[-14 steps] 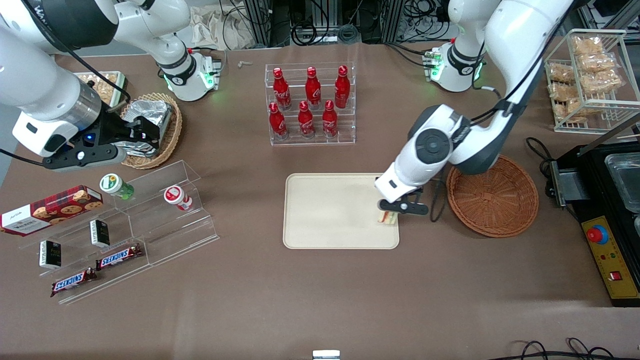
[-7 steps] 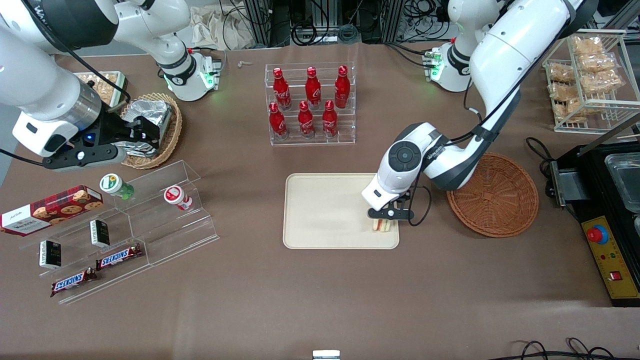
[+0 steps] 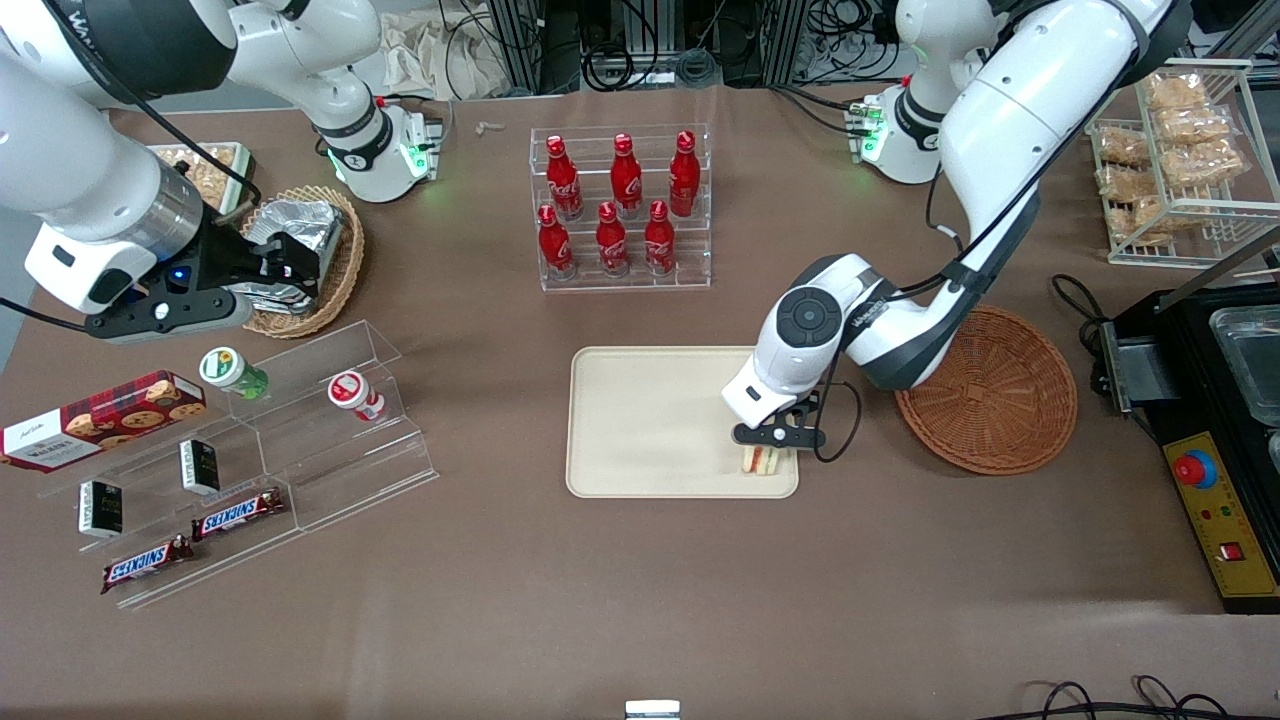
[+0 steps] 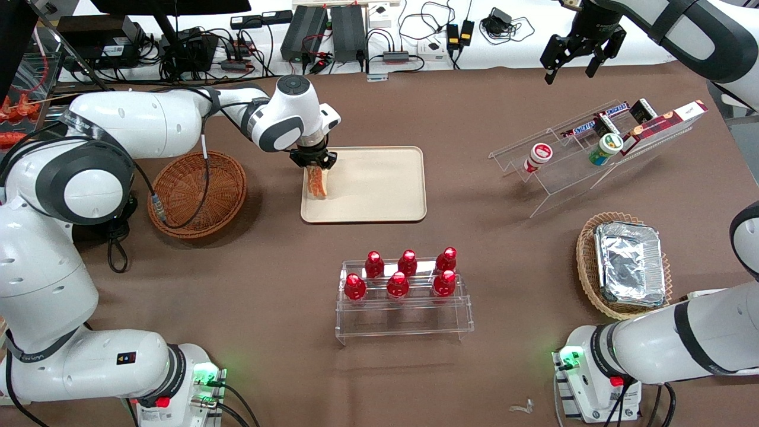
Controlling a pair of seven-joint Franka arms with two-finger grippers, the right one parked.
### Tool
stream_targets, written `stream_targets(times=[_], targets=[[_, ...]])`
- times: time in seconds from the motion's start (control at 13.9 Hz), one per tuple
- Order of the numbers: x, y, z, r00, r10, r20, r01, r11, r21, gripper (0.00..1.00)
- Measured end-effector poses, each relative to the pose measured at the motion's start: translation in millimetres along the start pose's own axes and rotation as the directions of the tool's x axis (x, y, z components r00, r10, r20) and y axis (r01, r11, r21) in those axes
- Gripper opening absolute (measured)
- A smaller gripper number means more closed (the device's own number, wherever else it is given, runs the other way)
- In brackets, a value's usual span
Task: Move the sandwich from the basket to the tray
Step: 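Lower the sandwich onto the tray and open the left gripper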
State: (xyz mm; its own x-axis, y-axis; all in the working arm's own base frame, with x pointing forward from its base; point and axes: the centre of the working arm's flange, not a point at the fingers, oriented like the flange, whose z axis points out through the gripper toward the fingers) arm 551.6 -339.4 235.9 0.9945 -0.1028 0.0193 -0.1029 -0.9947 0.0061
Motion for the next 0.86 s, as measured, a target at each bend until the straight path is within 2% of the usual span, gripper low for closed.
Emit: stream_targets(times=[0.14,0.58,0.65,0.86], targets=[[1.6,-1.5,4.7,1.0,-0.003,0.004,0.003,1.0,-0.004,0.36],[6.6,-3.1,1.2,0.999,-0.033,-0.005,0.033,0.999,-0.008,0.95],[7.7,-3.2,0.1,0.999,-0.043,-0.007,0.042,0.999,-0.009,1.0],[15.3,-5.7,-13.2,0.997,-0.073,-0.028,0.073,0.997,-0.009,1.0]])
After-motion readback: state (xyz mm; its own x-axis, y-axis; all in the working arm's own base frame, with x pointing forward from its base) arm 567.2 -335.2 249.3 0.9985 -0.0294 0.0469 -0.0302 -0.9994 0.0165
